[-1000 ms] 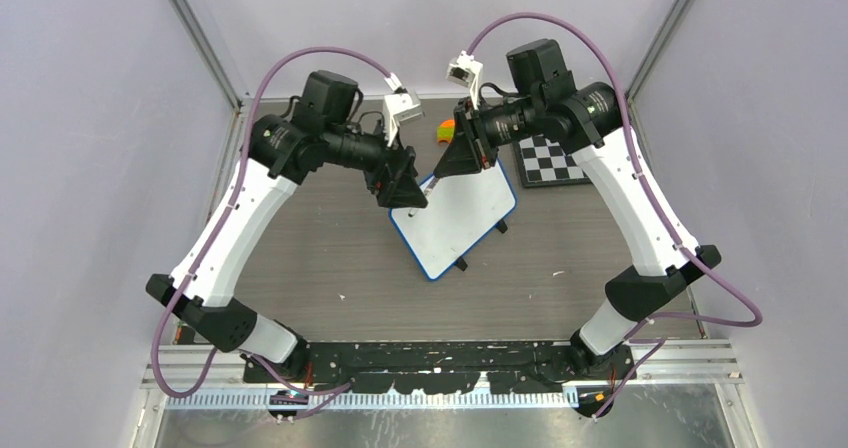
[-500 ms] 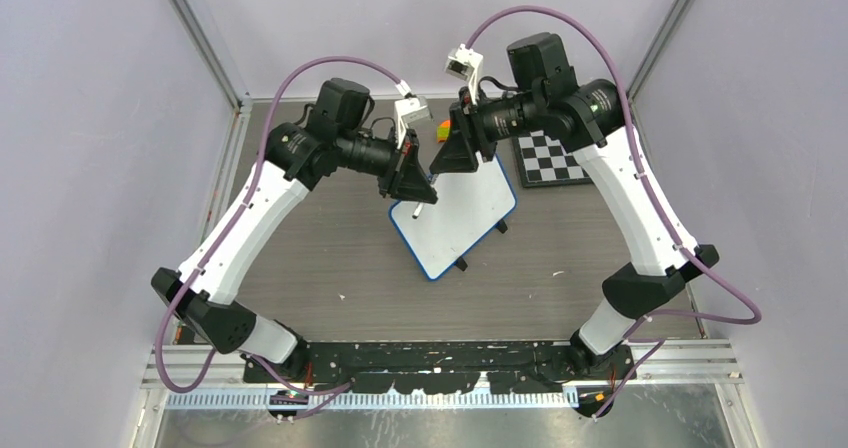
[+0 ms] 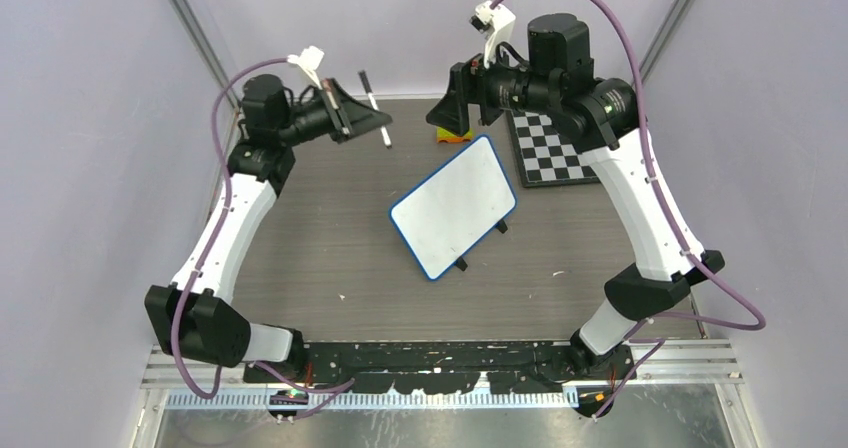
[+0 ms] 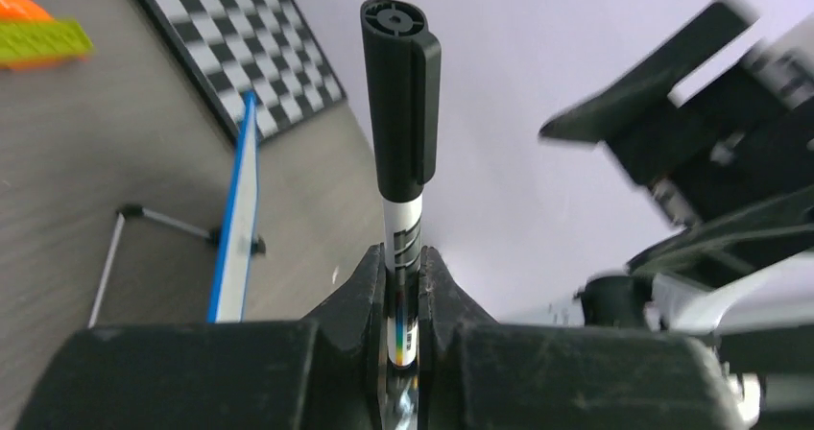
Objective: Write a sentence on the whiteboard
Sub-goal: Open the whiteboard marker at the center of the board.
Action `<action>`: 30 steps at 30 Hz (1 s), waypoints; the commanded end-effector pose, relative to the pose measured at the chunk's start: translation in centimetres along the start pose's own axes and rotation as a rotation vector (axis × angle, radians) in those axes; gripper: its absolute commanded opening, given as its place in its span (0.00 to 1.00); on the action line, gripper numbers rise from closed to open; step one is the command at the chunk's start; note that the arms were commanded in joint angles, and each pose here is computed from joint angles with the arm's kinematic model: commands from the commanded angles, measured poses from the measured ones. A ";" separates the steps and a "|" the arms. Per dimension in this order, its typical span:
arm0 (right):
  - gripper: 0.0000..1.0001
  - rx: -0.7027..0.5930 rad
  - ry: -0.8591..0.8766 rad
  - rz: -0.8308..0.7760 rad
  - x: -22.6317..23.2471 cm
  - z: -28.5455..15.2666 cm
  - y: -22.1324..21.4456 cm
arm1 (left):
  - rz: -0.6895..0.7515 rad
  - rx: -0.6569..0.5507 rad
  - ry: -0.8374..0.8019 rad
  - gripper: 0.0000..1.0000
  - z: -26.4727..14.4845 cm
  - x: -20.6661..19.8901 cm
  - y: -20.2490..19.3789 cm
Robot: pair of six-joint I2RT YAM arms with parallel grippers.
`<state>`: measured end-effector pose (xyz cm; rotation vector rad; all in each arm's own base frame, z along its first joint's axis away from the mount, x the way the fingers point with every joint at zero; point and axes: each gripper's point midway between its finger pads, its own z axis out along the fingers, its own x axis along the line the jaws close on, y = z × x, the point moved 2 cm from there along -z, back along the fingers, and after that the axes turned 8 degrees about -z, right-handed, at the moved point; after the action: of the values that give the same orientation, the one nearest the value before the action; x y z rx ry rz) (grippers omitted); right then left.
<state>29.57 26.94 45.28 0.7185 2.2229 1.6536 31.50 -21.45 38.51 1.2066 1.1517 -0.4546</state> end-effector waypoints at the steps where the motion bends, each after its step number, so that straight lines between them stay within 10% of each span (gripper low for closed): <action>1: 0.84 -0.116 0.008 0.100 0.3 0.7 2.5 | 0.057 -0.294 -0.145 0.00 -2.9 -6.8 5.2; 12: 0.75 -0.121 0.323 0.309 5.9 2.9 3.0 | -0.013 -0.467 -0.264 0.00 -6.1 -7.6 7.3; 30: 0.61 -0.139 0.318 0.381 6.6 5.4 3.5 | -0.057 -0.480 -0.332 0.00 -7.2 -8.3 5.6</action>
<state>26.69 34.83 46.40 0.9439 2.3127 2.1762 31.12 -15.54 47.09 0.6591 1.0266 -0.3959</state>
